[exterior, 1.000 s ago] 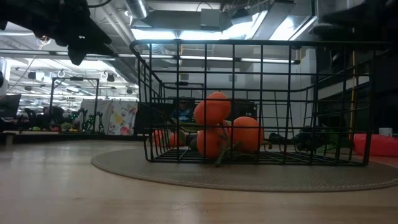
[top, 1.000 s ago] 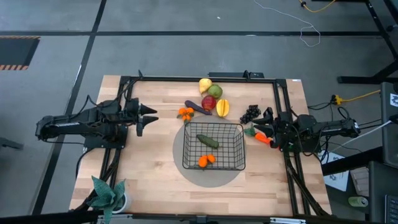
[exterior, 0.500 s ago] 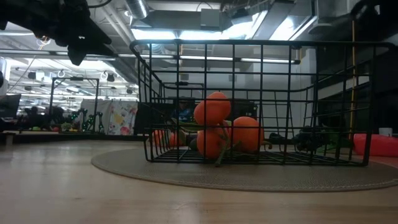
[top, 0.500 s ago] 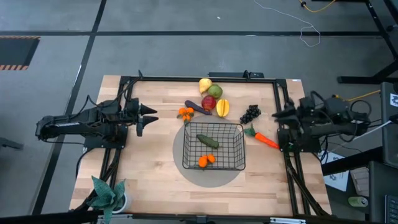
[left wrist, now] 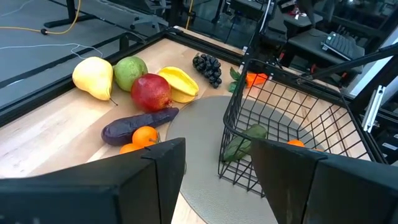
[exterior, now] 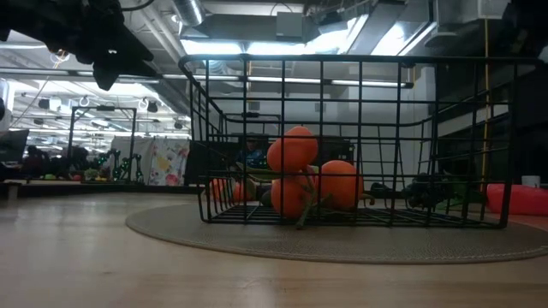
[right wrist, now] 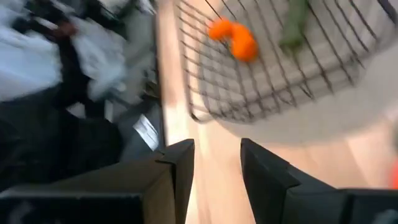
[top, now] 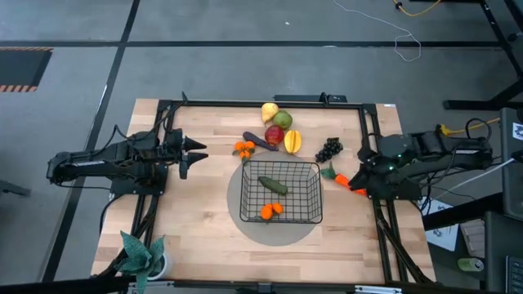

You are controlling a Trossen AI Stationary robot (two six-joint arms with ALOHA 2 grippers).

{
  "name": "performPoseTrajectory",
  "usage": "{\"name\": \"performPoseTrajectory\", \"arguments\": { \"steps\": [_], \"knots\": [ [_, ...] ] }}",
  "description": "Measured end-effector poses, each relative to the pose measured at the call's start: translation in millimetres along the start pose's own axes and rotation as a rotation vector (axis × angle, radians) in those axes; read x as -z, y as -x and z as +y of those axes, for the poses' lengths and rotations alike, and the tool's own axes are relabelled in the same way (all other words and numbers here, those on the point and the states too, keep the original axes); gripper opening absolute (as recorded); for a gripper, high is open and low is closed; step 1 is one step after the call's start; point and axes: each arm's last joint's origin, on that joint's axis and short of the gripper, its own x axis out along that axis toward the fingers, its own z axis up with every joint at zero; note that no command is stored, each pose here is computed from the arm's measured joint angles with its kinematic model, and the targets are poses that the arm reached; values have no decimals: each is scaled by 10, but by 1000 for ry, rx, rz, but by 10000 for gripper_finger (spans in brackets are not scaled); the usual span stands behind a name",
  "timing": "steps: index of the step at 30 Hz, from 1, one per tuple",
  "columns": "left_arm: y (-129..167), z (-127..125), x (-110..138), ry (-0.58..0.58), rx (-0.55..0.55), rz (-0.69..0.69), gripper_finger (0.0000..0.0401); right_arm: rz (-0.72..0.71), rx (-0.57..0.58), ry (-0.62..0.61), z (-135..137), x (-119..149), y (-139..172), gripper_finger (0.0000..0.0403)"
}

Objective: Build produce basket
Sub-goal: Put the carrot into the wire basket

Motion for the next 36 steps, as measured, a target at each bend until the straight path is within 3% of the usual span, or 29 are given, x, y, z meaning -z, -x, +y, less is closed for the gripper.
{"name": "performPoseTrajectory", "arguments": {
  "steps": [3, 6, 9, 12, 15, 20, 29, 36],
  "knots": [
    [0, 0, 0, 0, 0, 0, 172, 38, 191, -136, 44, -59, 98, 122],
    [0, 0, 0, 1, 0, 0, 172, 64, 482, -290, 58, -97, 224, 122],
    [0, 0, 0, 0, 0, 0, 172, 60, 682, -325, 96, -176, 281, 122],
    [0, 0, -1, 0, 0, -1, 172, 17, 676, -245, 140, -284, 212, 122],
    [-2, 0, 0, 0, 0, 1, 172, 61, 661, -117, 160, -353, 110, 122],
    [-2, 0, 0, -4, 0, 1, 172, 100, 776, 57, 138, -442, -23, 122],
    [-2, 5, 15, -11, -5, 16, 172, 176, 864, 118, 113, -539, -241, 122],
    [-1, 12, 37, -14, -13, 39, 172, 194, 897, 2, 93, -586, -405, 128]
  ]
}}
